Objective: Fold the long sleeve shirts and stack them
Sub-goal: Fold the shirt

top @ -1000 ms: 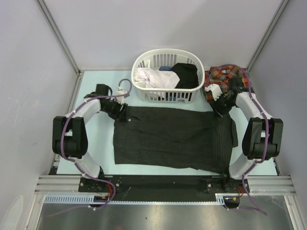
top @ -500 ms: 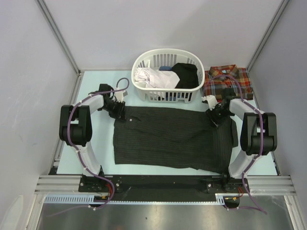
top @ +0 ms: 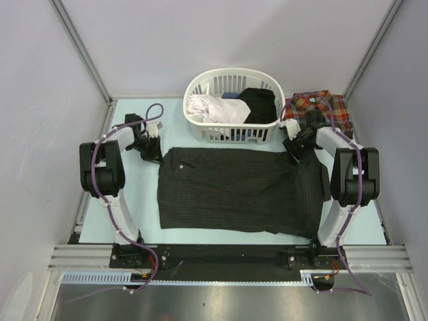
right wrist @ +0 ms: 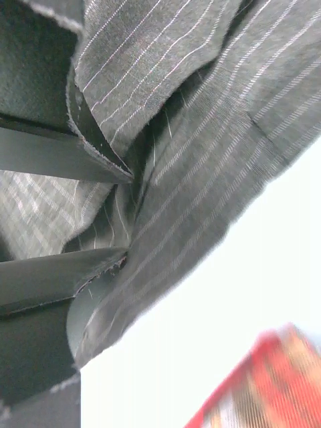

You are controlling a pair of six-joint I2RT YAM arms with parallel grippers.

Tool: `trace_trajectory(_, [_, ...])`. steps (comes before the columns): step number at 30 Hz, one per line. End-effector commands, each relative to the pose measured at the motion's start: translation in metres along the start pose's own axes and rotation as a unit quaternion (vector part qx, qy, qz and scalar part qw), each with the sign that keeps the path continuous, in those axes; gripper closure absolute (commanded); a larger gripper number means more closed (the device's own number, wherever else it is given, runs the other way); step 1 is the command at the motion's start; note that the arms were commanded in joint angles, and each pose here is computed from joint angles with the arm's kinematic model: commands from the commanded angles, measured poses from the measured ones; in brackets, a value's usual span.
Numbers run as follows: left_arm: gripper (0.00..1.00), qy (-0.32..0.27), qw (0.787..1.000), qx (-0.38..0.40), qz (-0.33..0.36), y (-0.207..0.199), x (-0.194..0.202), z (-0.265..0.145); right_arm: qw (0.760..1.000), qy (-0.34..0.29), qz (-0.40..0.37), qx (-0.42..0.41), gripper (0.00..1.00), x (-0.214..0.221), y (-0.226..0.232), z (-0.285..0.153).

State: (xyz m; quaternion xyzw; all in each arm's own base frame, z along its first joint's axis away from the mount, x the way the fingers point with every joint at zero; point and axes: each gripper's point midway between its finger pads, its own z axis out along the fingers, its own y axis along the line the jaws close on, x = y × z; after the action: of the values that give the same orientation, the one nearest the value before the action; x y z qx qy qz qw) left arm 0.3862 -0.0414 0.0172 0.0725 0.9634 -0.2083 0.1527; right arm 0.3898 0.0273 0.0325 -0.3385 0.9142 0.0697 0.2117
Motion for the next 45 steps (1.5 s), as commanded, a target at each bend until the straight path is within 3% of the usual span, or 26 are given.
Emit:
trace_trajectory(1, [0.78,-0.054,0.997,0.019,0.055,-0.017,-0.017,-0.025,0.998,-0.057,-0.005,0.004,0.51,-0.029,-0.016,-0.042])
trace_trajectory(2, [0.64,-0.054,0.996,0.029,0.061,-0.023,-0.009,-0.026,0.998,-0.058,-0.002,0.001,0.51,-0.025,-0.017,-0.048])
trace_trajectory(4, [0.52,-0.083,0.991,0.054,0.091,-0.042,-0.013,-0.043,0.999,-0.051,-0.013,-0.013,0.52,-0.016,-0.005,-0.06])
trace_trajectory(8, [0.48,-0.08,0.982,0.091,0.143,-0.074,0.01,-0.059,0.997,-0.043,-0.04,-0.055,0.52,0.003,0.026,-0.079])
trace_trajectory(10, [0.48,-0.072,0.964,0.102,0.234,-0.091,0.029,-0.073,0.992,-0.045,-0.076,-0.095,0.53,0.021,0.054,-0.096])
trace_trajectory(13, [0.48,-0.008,0.915,0.133,0.381,-0.115,0.088,-0.072,0.981,-0.044,-0.132,-0.136,0.53,0.052,0.094,-0.125])
trace_trajectory(15, [0.48,0.039,0.867,0.132,0.479,-0.119,0.133,-0.072,0.966,-0.026,-0.197,-0.166,0.53,0.083,0.119,-0.129])
trace_trajectory(18, [0.48,0.081,0.816,0.129,0.558,-0.121,0.178,-0.067,0.946,0.02,-0.244,-0.211,0.5,0.131,0.156,-0.138])
trace_trajectory(20, [0.47,0.097,0.796,0.135,0.582,-0.123,0.198,-0.061,0.94,0.043,-0.258,-0.219,0.5,0.153,0.169,-0.129])
trace_trajectory(26, [0.47,0.137,0.778,0.114,0.602,-0.11,0.221,-0.044,0.95,0.093,-0.256,-0.155,0.5,0.173,0.14,-0.081])
trace_trajectory(29, [0.48,0.145,0.778,0.086,0.606,-0.097,0.22,-0.033,0.959,0.099,-0.242,-0.107,0.5,0.163,0.111,-0.055])
trace_trajectory(30, [0.49,0.143,0.78,0.078,0.604,-0.096,0.216,-0.029,0.96,0.116,-0.227,-0.114,0.51,0.167,0.107,-0.045])
trace_trajectory(36, [0.59,0.156,0.797,0.056,0.581,-0.089,0.205,-0.015,0.973,0.084,-0.206,-0.057,0.52,0.117,0.062,-0.025])
trace_trajectory(41, [0.58,0.143,0.794,0.075,0.586,-0.102,0.202,-0.028,0.975,0.055,-0.205,-0.066,0.51,0.095,0.047,-0.053])
trace_trajectory(45, [0.48,0.15,0.782,0.107,0.595,-0.117,0.218,-0.048,0.962,0.055,-0.227,-0.139,0.39,0.124,0.082,-0.111])
